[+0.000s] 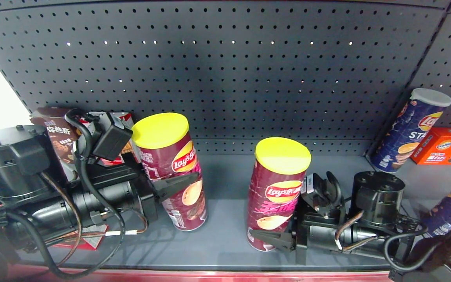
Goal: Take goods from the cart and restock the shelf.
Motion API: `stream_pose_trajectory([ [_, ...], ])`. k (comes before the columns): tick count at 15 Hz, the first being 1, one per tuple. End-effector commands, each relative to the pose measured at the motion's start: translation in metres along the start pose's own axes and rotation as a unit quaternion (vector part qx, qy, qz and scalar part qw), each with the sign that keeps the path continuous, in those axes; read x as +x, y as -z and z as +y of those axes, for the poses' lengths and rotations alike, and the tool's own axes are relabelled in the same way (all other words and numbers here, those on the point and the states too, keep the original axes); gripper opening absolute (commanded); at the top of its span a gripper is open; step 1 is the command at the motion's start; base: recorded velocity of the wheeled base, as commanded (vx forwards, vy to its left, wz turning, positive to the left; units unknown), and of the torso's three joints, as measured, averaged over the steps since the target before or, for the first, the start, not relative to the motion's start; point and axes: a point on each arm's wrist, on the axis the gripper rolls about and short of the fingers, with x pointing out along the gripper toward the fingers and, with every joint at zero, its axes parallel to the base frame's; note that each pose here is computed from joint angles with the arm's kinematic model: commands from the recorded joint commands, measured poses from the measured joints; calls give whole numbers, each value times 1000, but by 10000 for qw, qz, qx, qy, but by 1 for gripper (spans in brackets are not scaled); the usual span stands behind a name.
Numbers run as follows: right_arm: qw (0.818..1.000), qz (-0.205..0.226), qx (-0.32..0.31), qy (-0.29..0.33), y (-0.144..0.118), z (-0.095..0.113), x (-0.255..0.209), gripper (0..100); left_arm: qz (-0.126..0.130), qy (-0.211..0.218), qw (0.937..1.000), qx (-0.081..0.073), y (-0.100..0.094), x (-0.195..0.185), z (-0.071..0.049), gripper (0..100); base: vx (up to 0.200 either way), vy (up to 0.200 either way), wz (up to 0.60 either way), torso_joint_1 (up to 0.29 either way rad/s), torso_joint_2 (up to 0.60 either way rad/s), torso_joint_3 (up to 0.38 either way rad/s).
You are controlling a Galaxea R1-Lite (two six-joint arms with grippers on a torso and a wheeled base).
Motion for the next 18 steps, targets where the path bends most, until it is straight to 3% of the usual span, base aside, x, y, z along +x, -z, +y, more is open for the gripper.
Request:
stream_pose_trajectory([
  [1,10000,67,50,3,7,-6,9,0,-7,9,10000,-2,0,0,-1,0,0,0,0,0,0,0],
  [3,10000,69,51,18,7,-6,9,0,-40,-1,10000,16,-2,-2,-1,0,0,0,0,0,0,0],
  [4,9999,90,59,61,7,-6,8,100,-34,-1,10000,20,-2,-2,-1,0,0,0,0,0,0,0],
  [13,9981,-324,-244,469,-26,0,-35,100,-59,-18,10000,27,-3,-9,-4,0,0,0,0,0,0,0],
  [18,9896,-831,-614,1002,-60,21,-87,100,-66,-18,10000,31,-3,-9,-4,0,0,0,0,0,0,0],
])
